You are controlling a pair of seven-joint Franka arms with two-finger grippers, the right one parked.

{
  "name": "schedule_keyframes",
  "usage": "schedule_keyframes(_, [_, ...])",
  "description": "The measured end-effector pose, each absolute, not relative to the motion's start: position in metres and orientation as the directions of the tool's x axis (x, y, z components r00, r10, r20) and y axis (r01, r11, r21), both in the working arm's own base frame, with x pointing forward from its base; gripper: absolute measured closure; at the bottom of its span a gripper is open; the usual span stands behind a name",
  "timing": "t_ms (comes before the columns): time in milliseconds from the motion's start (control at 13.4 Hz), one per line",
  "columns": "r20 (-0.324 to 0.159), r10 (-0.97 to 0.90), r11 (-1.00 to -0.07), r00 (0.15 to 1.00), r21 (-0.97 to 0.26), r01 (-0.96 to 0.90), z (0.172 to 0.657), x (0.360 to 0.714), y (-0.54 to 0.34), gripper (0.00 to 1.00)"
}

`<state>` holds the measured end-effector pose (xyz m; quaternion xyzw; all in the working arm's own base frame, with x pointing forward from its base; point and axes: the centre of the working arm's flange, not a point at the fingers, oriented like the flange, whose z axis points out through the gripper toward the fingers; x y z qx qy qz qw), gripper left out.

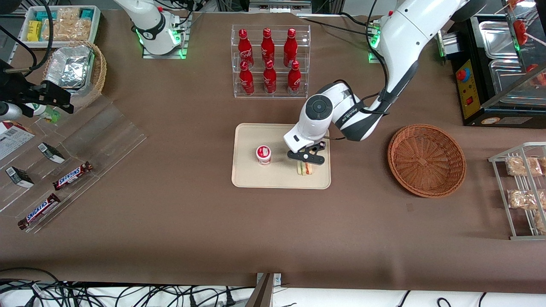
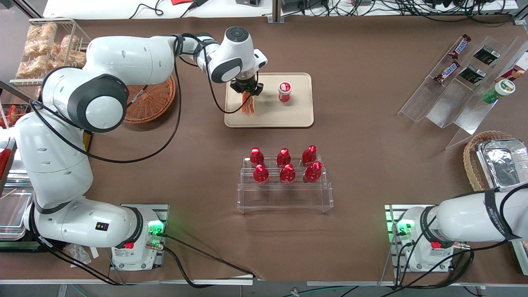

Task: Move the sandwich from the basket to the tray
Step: 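Lower the sandwich onto the tray and open the left gripper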

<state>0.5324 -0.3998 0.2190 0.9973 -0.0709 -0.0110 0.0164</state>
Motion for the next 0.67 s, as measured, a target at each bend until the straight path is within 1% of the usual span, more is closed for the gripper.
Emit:
schedule_keyframes(224, [-0.018, -0.114, -0.993, 0.993, 0.030, -0.114, 0.219, 0.531, -0.402, 0.46])
schedule_keyframes(374, [0.001, -0.097, -0.995, 0.995, 0.020, -0.097, 0.225, 0.539, -0.397, 0.25])
schedule_keyframes(449, [0.014, -0.080, -0.997, 0.997, 0.017, -0.080, 0.235, 0.546, -0.395, 0.14])
schedule_keyframes(524, [0.027, -0.064, -0.998, 0.998, 0.007, -0.065, 0.251, 0.554, -0.392, 0.05])
schedule_keyframes(599, [0.041, -0.043, -0.999, 0.998, -0.002, -0.043, 0.271, 0.562, -0.389, 0.00])
schedule_keyframes(673, [0.053, -0.016, -1.000, 0.998, -0.005, -0.015, 0.293, 0.569, -0.387, 0.00])
